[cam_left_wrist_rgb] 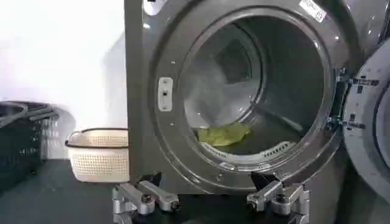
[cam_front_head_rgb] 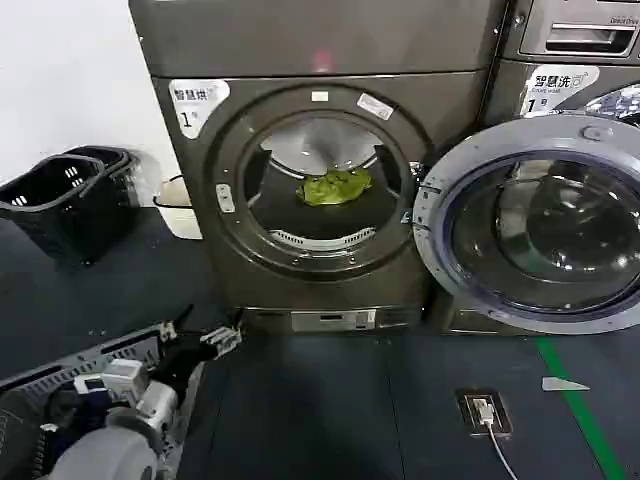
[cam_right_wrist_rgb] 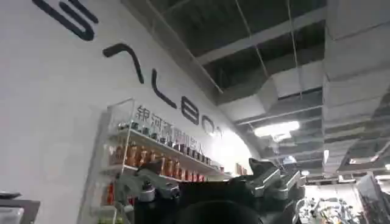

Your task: Grasp the clothes from the dryer.

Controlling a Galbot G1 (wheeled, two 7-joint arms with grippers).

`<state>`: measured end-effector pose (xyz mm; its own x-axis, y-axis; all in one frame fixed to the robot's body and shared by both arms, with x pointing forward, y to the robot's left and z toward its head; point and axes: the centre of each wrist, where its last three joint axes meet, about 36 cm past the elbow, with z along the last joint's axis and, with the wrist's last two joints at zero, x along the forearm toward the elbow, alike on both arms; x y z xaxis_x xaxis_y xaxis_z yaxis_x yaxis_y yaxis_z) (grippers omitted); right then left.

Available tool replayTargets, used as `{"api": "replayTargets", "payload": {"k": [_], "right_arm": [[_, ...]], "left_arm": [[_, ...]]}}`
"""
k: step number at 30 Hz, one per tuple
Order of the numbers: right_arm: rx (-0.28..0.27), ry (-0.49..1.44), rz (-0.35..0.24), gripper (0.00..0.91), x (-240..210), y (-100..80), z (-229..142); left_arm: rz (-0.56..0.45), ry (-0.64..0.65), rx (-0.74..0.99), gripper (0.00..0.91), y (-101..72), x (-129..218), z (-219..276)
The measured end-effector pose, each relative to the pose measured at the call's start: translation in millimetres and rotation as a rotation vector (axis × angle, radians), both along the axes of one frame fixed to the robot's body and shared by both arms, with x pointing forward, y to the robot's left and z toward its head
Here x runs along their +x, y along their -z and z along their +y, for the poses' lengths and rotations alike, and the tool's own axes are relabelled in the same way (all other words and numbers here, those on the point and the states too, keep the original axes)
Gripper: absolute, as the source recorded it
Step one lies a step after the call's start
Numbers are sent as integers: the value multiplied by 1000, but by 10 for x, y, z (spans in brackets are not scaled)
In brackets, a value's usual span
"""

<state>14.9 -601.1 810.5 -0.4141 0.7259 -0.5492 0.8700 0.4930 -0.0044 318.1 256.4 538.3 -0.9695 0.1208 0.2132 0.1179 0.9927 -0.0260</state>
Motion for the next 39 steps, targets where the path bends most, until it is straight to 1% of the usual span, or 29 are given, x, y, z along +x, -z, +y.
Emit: {"api": "replayTargets", "payload": {"k": [9,30,39], "right_arm": [[-10,4,-13,907,-21,-6,-1],[-14,1,-17,907,-27,-4,-5],[-41,-43,-24,907,-47,-4,53]], "left_arm": [[-28,24,0,907,-93,-38,42],[-31,51,14,907,-94,-59,39],[-46,70,23,907,-135,-72,36]]}}
